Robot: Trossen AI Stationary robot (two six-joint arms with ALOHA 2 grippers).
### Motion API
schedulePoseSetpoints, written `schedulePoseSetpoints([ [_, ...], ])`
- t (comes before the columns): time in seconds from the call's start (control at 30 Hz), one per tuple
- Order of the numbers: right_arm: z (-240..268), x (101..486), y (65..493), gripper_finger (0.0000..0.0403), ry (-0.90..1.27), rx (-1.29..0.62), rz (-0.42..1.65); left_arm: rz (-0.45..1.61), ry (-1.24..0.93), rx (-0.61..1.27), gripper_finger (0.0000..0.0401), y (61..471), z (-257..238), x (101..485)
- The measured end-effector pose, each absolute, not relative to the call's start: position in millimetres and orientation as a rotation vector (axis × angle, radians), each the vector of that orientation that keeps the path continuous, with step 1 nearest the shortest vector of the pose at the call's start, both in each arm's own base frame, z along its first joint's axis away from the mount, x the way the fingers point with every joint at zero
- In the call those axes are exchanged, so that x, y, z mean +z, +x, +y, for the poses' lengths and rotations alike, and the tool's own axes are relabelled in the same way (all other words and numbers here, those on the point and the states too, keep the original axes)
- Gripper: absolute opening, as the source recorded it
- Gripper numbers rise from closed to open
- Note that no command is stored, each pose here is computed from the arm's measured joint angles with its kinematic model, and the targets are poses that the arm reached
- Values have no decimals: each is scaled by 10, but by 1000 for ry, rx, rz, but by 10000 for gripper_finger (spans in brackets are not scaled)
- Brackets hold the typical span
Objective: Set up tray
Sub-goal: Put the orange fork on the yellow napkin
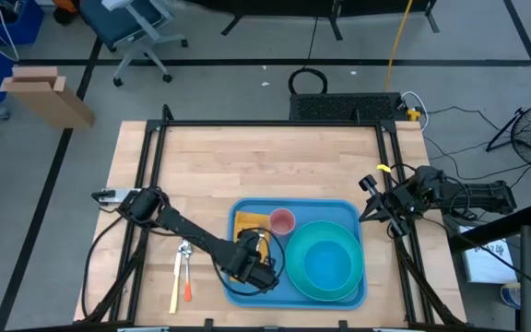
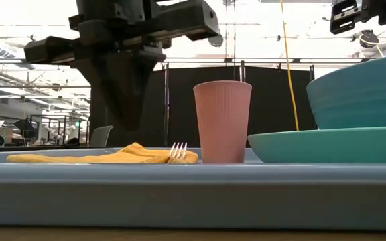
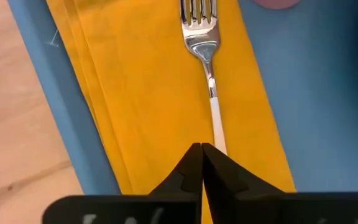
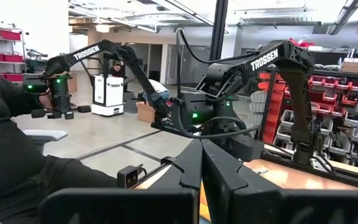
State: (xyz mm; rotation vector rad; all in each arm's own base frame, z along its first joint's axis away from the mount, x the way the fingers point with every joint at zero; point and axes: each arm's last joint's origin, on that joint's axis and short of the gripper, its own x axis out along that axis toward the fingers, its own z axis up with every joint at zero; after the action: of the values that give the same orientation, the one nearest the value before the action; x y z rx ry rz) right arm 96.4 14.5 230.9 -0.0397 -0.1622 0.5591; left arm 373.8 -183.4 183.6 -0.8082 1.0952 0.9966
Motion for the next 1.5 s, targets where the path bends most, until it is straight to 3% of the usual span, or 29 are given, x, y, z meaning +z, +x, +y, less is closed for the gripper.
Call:
schedulePoseSetpoints([
  [0.57,145,2304,970,0,-34,560,-155,1126,-902,988,2,3774,-2052,1564],
  [1.5,146,2305,979,0,-34,561,-156,1099,-848,974,3,3763,-2064,1568],
])
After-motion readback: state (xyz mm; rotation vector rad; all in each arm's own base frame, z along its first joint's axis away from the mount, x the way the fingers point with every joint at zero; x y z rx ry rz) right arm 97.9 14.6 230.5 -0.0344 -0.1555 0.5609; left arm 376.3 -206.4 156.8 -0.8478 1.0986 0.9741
